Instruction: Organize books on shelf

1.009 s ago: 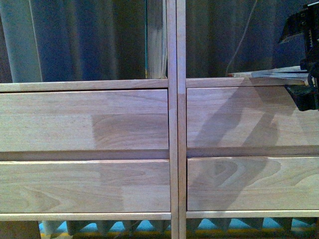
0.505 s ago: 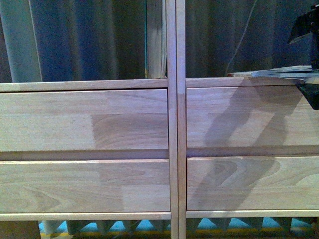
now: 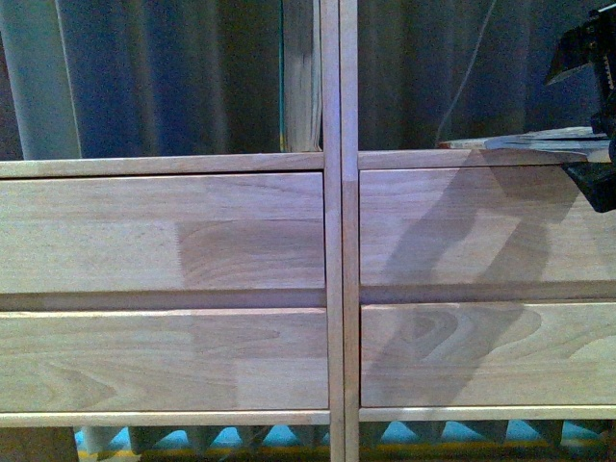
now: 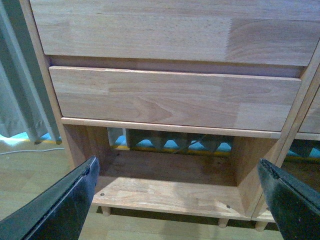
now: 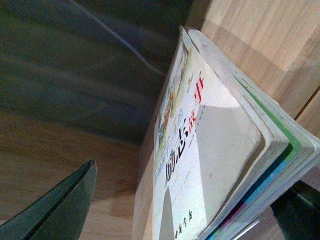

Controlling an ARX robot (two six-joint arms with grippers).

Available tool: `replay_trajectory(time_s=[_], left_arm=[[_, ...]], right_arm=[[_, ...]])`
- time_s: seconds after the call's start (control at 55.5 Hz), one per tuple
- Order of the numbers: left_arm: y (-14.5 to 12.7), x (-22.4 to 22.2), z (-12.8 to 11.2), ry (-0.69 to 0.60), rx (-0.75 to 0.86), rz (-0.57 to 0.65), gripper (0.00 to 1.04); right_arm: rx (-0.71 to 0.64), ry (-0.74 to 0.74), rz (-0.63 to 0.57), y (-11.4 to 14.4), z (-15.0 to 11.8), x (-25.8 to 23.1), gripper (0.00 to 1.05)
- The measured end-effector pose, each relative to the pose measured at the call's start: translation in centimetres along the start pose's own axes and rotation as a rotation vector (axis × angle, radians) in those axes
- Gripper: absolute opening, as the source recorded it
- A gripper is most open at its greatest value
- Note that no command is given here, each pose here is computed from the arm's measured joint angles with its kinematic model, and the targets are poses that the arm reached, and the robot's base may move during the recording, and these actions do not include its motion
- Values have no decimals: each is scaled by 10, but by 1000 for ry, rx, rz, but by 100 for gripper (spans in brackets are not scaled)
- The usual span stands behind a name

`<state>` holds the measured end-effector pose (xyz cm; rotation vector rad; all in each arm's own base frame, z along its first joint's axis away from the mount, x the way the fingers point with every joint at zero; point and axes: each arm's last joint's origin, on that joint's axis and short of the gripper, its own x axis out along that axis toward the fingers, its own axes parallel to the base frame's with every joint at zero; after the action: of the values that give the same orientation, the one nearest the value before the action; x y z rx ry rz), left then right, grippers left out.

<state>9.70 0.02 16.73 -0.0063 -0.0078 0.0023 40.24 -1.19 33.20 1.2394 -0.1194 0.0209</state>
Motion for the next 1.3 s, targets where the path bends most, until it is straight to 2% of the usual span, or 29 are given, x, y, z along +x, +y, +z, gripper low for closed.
replay_trajectory(time_s=[0.072, 0.126, 0.342, 0.36, 0.486, 0.505, 0.631, 0.685, 0.847, 0.937, 1.297], left_arm=[[0, 0, 0, 0, 0, 0, 97], [0, 0, 0, 0, 0, 0, 97], [0, 0, 0, 0, 0, 0, 97], [0, 0, 0, 0, 0, 0, 97], [0, 0, 0, 0, 0, 0, 97], [0, 0, 0, 0, 0, 0, 97], [0, 0, 0, 0, 0, 0, 97], [0, 0, 0, 0, 0, 0, 97], [0, 0, 0, 0, 0, 0, 97], [0, 0, 0, 0, 0, 0, 97], [0, 0, 0, 0, 0, 0, 97]], right_arm=[[1, 14, 4, 2, -2, -1, 98], [1, 23, 11, 4, -4, -1, 93], [-1, 23, 46, 17, 2, -5, 61], [-5, 24, 47, 17, 2, -5, 61], [-7, 14, 50, 18, 9, -7, 81], [-8, 11, 50, 17, 10, -7, 80], [-22, 1, 41, 16, 15, -7, 58], [-32, 2, 41, 16, 15, -7, 44], [-36, 8, 46, 18, 12, -7, 19], [-40, 9, 48, 18, 12, -8, 8], [-40, 24, 97, 21, 18, -31, 7]])
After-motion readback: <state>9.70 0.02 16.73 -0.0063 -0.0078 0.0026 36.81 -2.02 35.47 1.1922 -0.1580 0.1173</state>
